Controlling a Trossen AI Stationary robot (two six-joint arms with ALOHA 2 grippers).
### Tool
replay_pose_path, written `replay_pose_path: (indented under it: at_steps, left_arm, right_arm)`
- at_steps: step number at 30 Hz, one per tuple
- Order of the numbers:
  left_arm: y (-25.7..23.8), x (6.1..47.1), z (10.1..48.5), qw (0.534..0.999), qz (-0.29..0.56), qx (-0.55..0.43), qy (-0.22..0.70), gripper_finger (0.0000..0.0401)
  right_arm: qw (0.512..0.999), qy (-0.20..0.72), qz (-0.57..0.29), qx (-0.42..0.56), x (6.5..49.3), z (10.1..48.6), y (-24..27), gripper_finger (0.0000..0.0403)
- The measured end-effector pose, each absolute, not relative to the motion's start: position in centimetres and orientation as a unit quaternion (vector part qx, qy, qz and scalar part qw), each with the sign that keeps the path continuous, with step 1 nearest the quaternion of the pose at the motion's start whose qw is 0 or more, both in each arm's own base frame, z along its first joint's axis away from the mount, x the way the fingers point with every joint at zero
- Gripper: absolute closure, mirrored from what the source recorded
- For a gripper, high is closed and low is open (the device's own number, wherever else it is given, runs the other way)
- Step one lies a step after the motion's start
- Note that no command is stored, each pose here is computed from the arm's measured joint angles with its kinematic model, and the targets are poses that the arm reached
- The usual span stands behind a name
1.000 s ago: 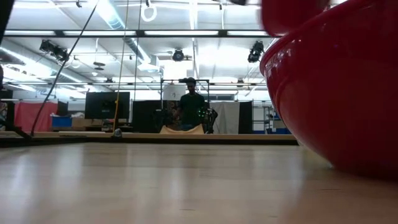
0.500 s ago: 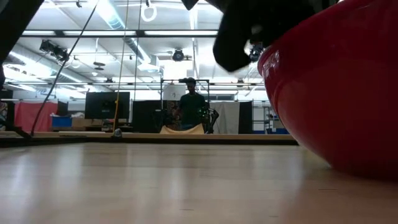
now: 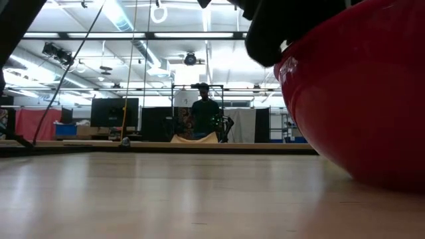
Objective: Nest bowls inside each other
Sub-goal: Stack the pink bowl on top of the blue bowl, then return to Home Position
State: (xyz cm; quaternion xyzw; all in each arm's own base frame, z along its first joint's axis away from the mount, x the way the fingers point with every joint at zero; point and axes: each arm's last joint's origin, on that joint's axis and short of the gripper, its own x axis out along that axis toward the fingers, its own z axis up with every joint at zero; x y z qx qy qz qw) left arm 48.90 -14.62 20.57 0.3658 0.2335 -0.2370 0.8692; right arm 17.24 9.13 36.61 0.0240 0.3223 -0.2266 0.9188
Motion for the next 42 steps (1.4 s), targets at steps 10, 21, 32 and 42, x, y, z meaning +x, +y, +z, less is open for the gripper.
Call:
replay_pose_path:
  at_steps: [10, 21, 32, 42]
  left_arm:
    - [-15.5, 46.1, 26.3, 0.904, -0.201, 0.29, 0.243, 0.0169]
    - [-14.6, 40.1, 27.8, 0.867, -0.148, 0.277, 0.386, 0.0238]
    - [-10.4, 29.5, 26.4, 0.925, -0.112, 0.192, 0.307, 0.0246]
    - [-6.3, 18.9, 23.9, 0.982, -0.078, 0.046, 0.168, 0.0247]
  right_arm:
    - [0.919, 0.323, -0.223, 0.028, 16.3, 36.1, 8.5, 0.0261]
    - [0.953, 0.23, -0.17, 0.101, 13.2, 31.6, 5.5, 0.0264]
    - [0.977, 0.098, -0.141, 0.123, 10.4, 29.9, 2.0, 0.0275]
    - [0.982, 0.009, -0.155, 0.11, 6.6, 31.3, 0.2, 0.0275]
